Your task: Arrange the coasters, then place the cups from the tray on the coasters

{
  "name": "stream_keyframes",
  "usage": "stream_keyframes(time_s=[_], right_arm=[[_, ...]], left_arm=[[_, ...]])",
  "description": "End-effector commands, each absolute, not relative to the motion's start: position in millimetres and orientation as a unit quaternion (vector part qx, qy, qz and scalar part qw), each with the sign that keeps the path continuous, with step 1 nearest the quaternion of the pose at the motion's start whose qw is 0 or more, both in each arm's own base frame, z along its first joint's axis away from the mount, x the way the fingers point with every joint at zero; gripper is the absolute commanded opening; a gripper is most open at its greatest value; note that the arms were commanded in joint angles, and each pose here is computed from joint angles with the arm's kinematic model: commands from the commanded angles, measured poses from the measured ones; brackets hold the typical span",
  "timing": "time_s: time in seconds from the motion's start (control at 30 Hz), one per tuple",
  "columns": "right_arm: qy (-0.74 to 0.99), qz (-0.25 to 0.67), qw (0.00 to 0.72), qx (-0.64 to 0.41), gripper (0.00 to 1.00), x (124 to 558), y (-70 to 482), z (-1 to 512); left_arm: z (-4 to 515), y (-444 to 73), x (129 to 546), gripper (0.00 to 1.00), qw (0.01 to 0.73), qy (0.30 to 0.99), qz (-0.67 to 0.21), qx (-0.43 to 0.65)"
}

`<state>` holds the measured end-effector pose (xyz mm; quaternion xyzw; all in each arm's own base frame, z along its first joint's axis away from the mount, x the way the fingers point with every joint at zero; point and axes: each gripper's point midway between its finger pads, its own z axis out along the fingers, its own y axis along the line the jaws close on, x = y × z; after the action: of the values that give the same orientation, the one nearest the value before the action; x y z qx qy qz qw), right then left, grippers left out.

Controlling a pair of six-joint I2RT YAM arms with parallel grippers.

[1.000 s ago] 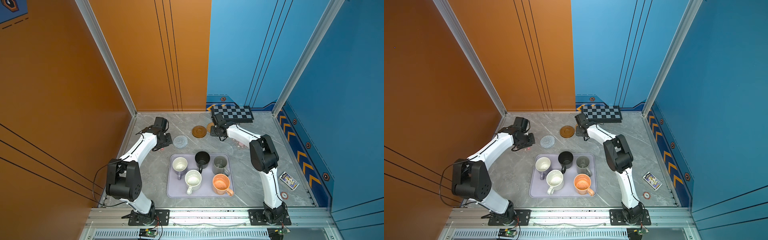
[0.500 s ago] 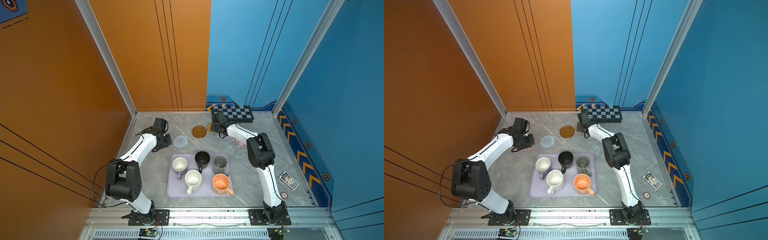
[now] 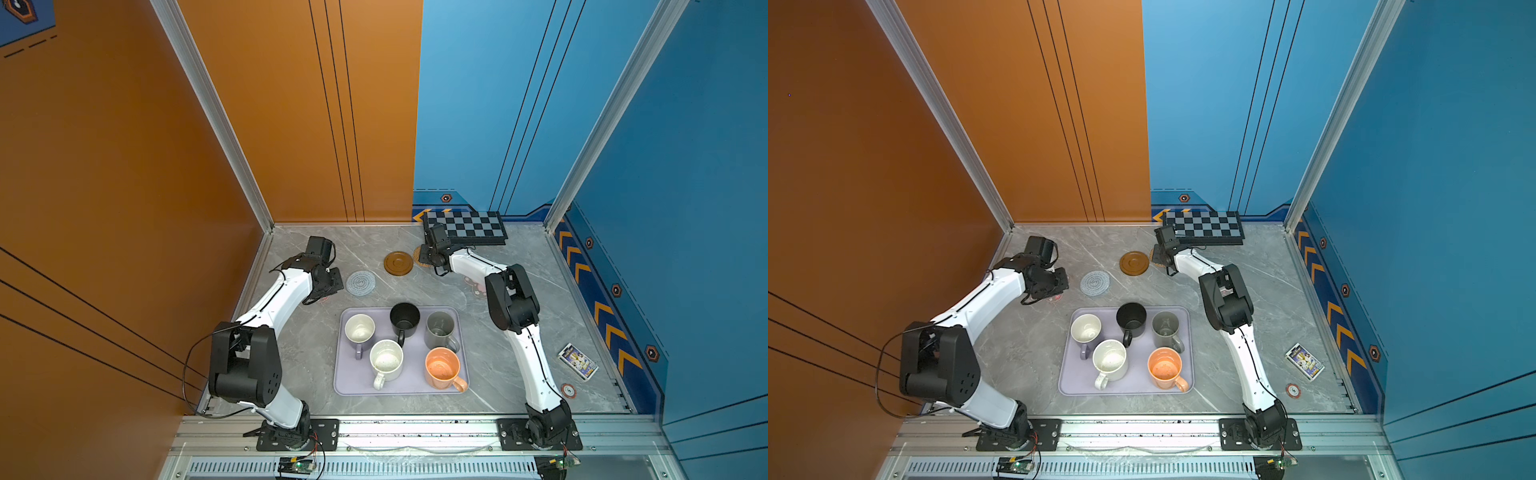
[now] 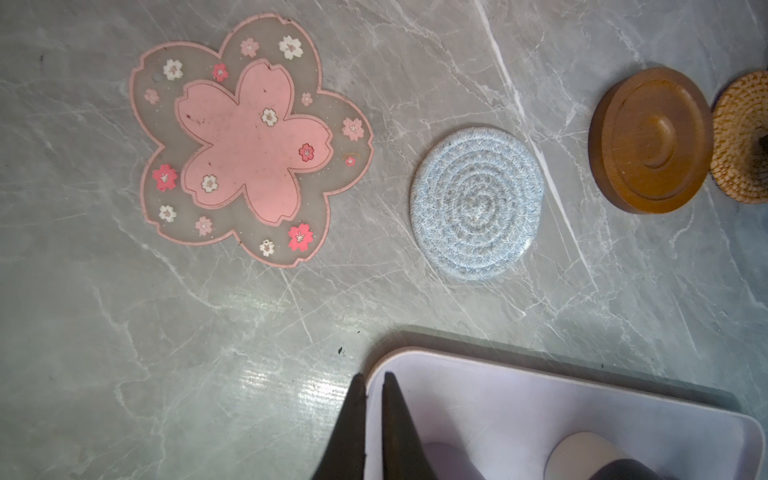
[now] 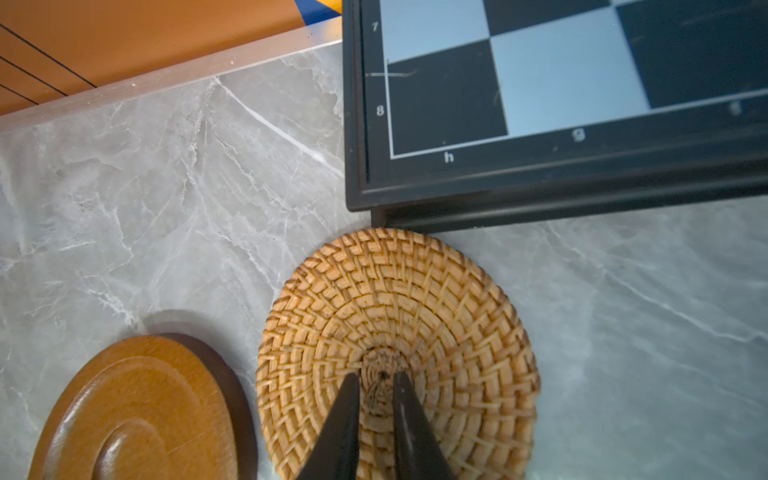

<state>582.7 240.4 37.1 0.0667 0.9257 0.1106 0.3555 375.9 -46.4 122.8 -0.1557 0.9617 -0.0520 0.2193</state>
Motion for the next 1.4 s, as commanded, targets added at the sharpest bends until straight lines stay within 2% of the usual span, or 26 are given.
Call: stream_keyframes(time_s=[0.0,0.93,1.37], right_arm=[[0.932,0.104,0.336,0.092,0.19,579.7,233.4,27.6],[0.951,0.027,0.280,0.130,0.15,489.4,176.5,23.6],[0.957,0.030,0.268,0.103,0.15,458.0,187.9,25.5]], left_arm=[[121.9,-43.7,370.6,0.13,0.214,0.962,-0.055,-0.161],[160.1,-50.9,352.8,0.13,0.260,0.947,-0.096,-0.161],[157.4,-58.2,349.0,0.13,0.255,0.949,-0.098,-0.157]])
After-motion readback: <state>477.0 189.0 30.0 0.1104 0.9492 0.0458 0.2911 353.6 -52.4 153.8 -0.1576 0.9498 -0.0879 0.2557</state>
